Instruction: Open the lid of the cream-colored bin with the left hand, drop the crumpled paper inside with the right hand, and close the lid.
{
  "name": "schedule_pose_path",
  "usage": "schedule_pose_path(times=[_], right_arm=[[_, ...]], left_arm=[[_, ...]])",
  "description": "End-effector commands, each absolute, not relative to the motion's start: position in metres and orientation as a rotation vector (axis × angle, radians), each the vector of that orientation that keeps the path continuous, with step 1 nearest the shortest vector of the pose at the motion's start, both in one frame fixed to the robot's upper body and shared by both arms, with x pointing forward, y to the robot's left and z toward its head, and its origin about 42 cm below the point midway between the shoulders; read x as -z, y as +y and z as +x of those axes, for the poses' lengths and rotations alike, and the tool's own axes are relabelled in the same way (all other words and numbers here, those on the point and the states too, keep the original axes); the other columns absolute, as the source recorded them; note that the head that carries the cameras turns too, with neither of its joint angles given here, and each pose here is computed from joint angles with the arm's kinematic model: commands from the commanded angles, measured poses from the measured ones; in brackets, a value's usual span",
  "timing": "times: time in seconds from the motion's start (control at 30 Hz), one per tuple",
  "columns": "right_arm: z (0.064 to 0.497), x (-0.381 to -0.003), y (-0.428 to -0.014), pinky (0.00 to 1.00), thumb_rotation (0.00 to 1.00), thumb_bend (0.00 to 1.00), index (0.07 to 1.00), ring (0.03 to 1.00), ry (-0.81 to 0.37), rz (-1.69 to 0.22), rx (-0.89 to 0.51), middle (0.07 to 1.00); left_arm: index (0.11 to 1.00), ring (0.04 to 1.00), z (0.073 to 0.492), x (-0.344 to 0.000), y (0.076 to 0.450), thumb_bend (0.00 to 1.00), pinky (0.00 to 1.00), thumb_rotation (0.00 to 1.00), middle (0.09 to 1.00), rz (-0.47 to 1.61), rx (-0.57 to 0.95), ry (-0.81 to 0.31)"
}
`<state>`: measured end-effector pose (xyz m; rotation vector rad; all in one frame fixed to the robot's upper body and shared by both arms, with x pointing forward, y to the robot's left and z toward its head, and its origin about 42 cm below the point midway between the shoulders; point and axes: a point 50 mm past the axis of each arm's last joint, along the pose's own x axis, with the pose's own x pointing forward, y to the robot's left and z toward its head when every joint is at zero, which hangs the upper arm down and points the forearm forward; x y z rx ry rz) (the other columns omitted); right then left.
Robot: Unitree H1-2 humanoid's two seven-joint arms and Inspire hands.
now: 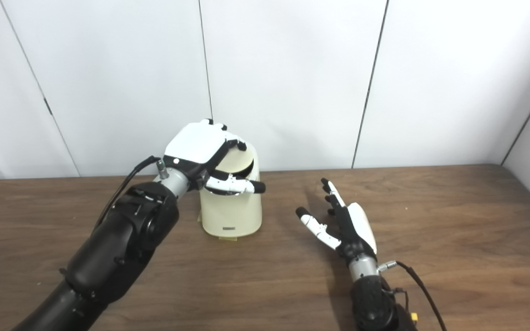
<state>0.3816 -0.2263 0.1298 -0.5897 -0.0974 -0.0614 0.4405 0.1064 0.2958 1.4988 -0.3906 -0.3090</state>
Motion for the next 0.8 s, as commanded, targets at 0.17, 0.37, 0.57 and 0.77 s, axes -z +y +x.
schedule_pose_path(times=[0.17,0.37,0.57,0.77], right_arm=[[0.387,-0.148,-0.228,0.79,0.73,0.41,0.938,0.897,-0.15,-0.595,0.068,0.935],[0.388,-0.148,-0.226,0.79,0.72,0.41,0.942,0.902,-0.146,-0.587,0.069,0.942],[0.388,-0.148,-0.226,0.79,0.72,0.41,0.945,0.902,-0.149,-0.597,0.071,0.942],[0.389,-0.149,-0.226,0.79,0.72,0.41,0.943,0.902,-0.144,-0.592,0.074,0.944]], left_arm=[[0.788,0.929,0.44,-0.302,0.105,1.0,1.0,1.0,0.818,1.488,0.276,-0.427],[0.786,0.93,0.438,-0.298,0.109,1.0,1.0,1.0,0.819,1.481,0.277,-0.428],[0.793,0.932,0.435,-0.294,0.11,1.0,1.0,1.0,0.816,1.48,0.276,-0.436],[0.794,0.92,0.434,-0.289,0.111,1.0,1.0,1.0,0.804,1.479,0.267,-0.448]])
